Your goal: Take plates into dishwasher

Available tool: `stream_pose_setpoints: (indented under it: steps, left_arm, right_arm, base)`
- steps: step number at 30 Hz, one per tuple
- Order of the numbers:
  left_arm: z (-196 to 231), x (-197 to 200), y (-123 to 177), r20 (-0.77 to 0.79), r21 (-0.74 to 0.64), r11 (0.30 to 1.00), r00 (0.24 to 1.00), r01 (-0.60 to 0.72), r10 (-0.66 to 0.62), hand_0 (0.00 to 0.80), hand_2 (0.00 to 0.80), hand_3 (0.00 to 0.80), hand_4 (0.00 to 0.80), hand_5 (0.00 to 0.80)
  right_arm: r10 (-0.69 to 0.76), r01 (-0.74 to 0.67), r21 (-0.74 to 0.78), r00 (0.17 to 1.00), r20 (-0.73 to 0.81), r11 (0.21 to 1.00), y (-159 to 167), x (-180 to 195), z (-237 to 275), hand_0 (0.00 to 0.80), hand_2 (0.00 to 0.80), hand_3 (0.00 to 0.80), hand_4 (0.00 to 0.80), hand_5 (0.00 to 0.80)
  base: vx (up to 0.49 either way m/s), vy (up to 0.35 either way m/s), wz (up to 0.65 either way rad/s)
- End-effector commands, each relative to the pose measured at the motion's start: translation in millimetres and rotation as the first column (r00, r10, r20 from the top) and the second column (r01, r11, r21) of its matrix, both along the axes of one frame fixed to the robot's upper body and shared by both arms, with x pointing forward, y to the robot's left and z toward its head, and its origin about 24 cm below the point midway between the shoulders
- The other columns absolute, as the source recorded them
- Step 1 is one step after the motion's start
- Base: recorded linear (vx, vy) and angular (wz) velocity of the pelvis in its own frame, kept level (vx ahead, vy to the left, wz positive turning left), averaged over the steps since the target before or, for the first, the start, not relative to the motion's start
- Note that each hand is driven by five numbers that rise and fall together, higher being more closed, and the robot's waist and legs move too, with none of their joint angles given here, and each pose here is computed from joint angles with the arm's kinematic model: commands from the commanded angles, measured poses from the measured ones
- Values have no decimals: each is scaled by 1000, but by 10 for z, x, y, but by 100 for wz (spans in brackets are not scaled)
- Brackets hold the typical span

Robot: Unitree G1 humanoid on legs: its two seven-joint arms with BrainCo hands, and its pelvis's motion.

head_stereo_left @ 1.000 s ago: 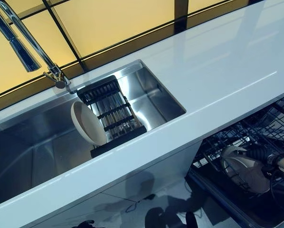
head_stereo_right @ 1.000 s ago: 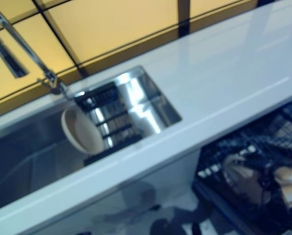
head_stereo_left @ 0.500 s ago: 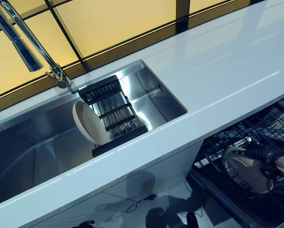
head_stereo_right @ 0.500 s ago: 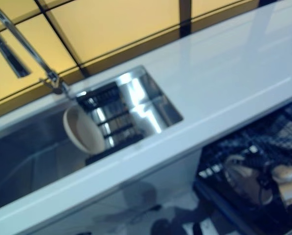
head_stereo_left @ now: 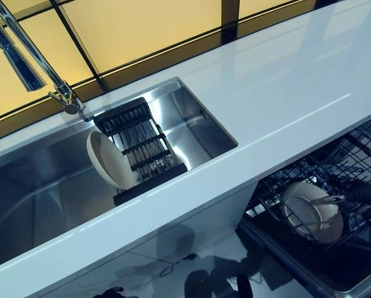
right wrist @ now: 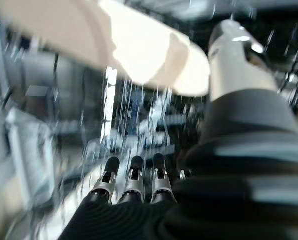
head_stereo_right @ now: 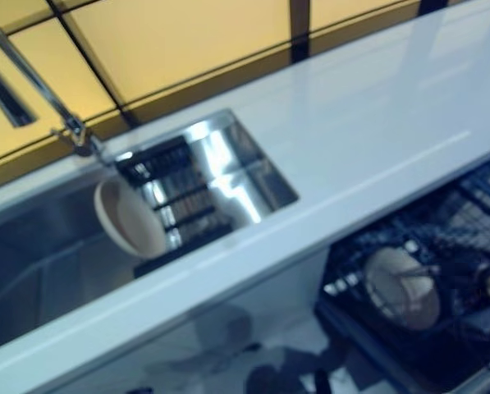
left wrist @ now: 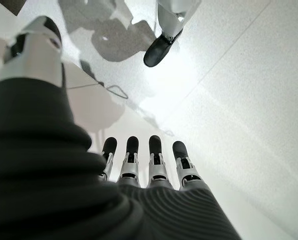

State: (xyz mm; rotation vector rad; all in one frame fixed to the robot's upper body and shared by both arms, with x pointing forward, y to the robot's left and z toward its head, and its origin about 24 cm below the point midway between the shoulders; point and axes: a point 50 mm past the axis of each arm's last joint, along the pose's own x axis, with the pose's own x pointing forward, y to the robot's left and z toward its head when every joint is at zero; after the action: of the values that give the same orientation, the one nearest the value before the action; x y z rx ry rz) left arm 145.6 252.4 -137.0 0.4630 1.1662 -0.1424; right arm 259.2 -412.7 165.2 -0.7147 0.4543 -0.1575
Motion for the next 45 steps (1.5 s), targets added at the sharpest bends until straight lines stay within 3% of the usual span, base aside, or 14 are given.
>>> stream_pose_setpoints:
  steps: [1,9,18,26,30,32,33,36,40,45]
  left_arm:
    - [37,-112,300,-48,83,995,997,-60,64,0,0,0,0,0]
    - [15,-254,377,-86,105,992,993,-72,81,0,0,0,0,0]
    - [8,-341,432,-117,125,989,989,-74,89,0,0,0,0,0]
    - [1,-360,424,-120,132,989,989,-67,83,0,0,0,0,0]
    - [-1,-373,426,-126,141,988,989,-62,80,0,0,0,0,0]
    - [-2,-377,426,-127,142,988,989,-61,80,0,0,0,0,0]
    - [10,-362,441,-130,146,988,989,-51,70,0,0,0,0,0]
    - [13,-360,446,-133,147,988,989,-50,70,0,0,0,0,0]
    - [31,-316,456,-133,153,987,989,-44,65,0,0,0,0,0]
    - [37,-271,439,-123,148,987,990,-57,75,0,0,0,0,0]
  right_arm:
    - [-13,14,-19,997,74,1000,-31,9,313,0,0,0,0,0]
    - [-116,127,-93,986,117,988,-283,-171,685,0,0,0,0,0]
    - [-125,166,-196,970,208,966,-283,-173,889,0,0,0,0,0]
    - [-74,243,-451,930,361,859,-152,-103,1343,0,0,0,0,0]
    - [23,295,-655,902,431,696,24,-63,1684,0,0,0,0,0]
    - [55,289,-695,903,427,658,81,-42,1741,0,0,0,0,0]
    - [145,278,-782,895,422,558,227,-10,1862,0,0,0,0,0]
    - [239,264,-844,881,408,467,406,49,1941,0,0,0,0,0]
    - [482,236,-944,815,321,229,876,134,2036,0,0,0,0,0]
    - [621,222,-966,741,253,129,1186,185,2013,0,0,0,0,0]
  base:
    - [42,2,-5]
    - [55,4,-3]
    - [34,-34,1]
    - [0,0,0]
    - [8,-3,3]
    - [22,-10,6]
    - [32,-17,8]
    - [25,-17,12]
    - [34,-43,11]
    - [16,-27,15]
